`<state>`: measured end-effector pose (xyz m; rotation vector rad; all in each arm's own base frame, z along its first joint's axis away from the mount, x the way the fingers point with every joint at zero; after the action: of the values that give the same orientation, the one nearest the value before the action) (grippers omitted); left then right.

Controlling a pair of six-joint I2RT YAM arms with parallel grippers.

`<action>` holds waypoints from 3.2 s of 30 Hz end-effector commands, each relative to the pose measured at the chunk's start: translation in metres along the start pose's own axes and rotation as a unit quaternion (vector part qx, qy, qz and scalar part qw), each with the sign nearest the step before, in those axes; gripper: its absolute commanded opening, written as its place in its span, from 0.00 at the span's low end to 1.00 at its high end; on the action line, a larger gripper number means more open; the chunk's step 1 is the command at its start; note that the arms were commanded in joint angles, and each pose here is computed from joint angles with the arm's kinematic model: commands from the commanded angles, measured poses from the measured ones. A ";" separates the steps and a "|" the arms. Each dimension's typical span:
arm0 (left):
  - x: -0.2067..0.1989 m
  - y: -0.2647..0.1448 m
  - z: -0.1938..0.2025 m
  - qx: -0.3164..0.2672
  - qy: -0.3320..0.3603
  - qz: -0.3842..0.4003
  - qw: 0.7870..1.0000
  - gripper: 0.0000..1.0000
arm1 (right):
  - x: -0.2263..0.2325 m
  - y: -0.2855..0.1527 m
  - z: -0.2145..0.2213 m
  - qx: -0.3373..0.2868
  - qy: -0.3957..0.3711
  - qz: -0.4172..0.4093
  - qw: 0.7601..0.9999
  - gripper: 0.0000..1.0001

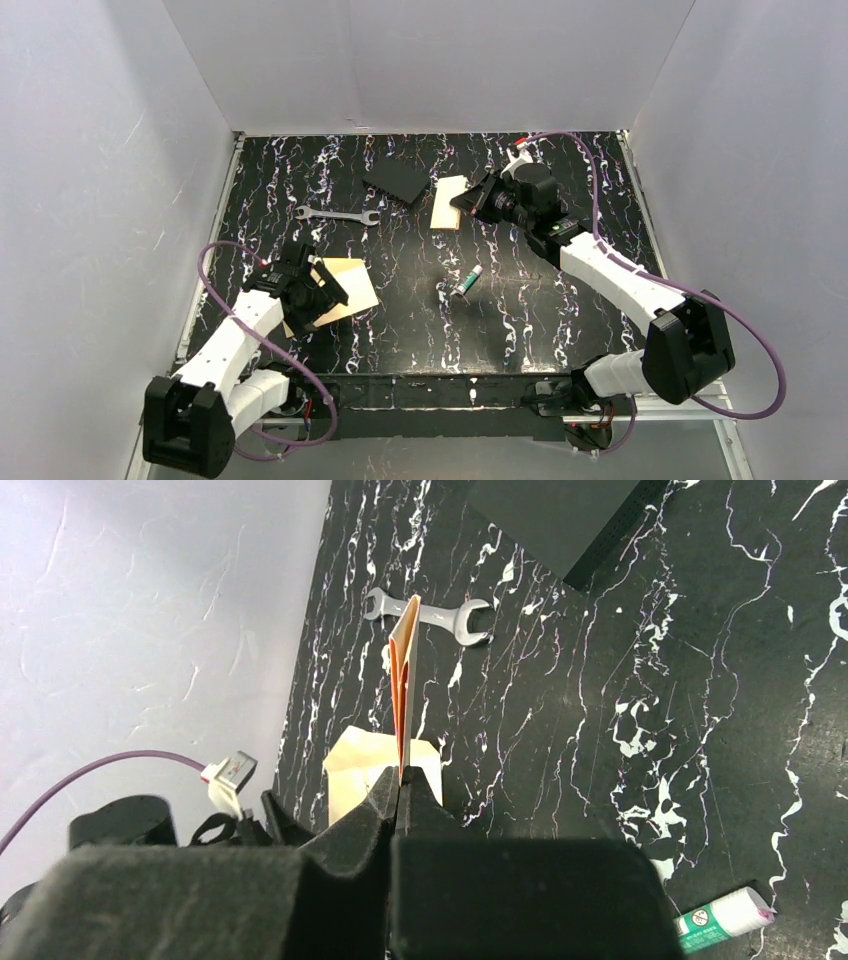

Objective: Place the letter into the envelope and seal it

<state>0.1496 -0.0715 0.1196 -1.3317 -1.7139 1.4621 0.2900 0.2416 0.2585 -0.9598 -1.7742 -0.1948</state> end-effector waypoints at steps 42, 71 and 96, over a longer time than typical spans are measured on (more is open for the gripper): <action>0.026 0.034 -0.185 -0.112 -0.052 -0.035 0.992 0.88 | 0.002 0.030 -0.030 0.004 -0.128 0.002 0.992 0.01; -0.085 0.100 -0.197 -0.027 0.218 0.170 0.961 0.58 | -0.013 0.016 -0.038 0.002 -0.160 0.029 0.987 0.01; -0.118 0.008 -0.174 -0.126 0.139 0.127 0.974 0.76 | -0.018 0.045 0.000 0.092 -0.143 -0.045 0.984 0.01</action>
<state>0.3513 -0.1449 0.1468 -2.0965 -1.1284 1.1868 0.3248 0.2378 0.2325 -0.9724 -1.9972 0.0584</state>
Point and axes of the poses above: each gripper's point midway between its finger pads, its own y axis out along the fingers, its own x axis along the line the jaws close on, z = x × y, the point moved 6 cm from there along -y, back along the fingers, and after that the axes turned 11 degrees about y, right-handed, at the moved point
